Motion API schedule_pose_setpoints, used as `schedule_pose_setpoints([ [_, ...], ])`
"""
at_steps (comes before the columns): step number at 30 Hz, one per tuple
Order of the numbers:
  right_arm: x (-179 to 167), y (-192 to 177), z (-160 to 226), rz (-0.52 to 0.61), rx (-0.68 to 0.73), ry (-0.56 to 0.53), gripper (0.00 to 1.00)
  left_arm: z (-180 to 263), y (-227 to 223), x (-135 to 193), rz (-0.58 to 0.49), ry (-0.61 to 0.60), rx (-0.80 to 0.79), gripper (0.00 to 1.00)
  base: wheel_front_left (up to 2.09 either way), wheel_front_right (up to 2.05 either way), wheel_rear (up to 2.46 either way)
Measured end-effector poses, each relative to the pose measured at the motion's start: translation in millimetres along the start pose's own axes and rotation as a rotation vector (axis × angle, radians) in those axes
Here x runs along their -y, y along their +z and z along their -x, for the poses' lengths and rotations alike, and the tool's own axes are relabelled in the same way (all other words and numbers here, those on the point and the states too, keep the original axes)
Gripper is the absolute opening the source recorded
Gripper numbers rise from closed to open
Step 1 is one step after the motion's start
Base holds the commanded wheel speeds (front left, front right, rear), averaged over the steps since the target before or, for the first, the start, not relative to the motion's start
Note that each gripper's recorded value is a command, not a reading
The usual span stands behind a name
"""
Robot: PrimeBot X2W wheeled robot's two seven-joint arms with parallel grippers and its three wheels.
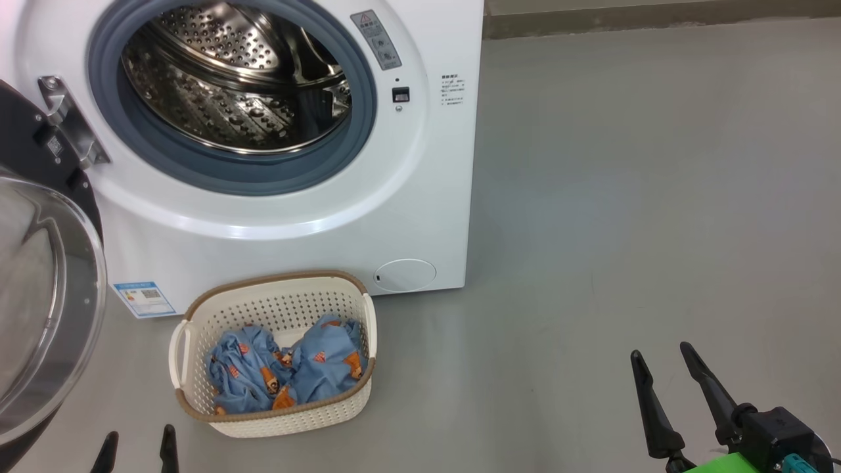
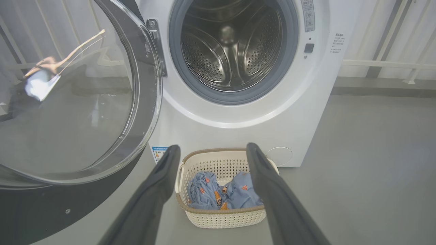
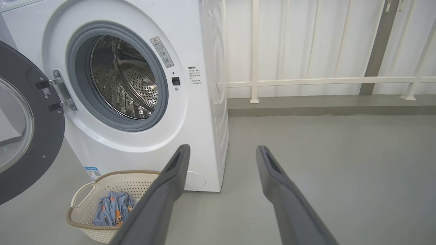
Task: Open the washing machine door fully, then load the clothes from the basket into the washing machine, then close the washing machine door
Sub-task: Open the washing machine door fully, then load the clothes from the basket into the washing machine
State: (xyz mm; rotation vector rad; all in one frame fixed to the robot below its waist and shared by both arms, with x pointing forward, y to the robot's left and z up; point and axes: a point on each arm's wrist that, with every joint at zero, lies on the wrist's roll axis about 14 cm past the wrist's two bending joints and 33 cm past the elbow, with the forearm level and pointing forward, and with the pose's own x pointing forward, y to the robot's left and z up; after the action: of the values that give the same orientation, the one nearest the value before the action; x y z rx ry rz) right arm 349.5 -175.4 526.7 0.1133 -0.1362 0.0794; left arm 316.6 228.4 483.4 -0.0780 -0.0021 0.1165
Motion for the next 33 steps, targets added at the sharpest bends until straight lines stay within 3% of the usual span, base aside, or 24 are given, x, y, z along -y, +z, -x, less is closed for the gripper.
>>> schedule_pose_setpoints([
  [23,-2.0,-2.4,-0.6,-0.003,-0.007,0.005,1.0,1.4,-7.7,-4.4,-0.023,0.0,-0.026,1.0,0.01,-0.01,0.0],
  [33,-5.2,-3.6,-3.3,-0.004,-0.015,0.016,1.0,3.7,-10.9,-8.2,-0.028,0.016,-0.038,1.0,0.89,-0.89,0.0],
])
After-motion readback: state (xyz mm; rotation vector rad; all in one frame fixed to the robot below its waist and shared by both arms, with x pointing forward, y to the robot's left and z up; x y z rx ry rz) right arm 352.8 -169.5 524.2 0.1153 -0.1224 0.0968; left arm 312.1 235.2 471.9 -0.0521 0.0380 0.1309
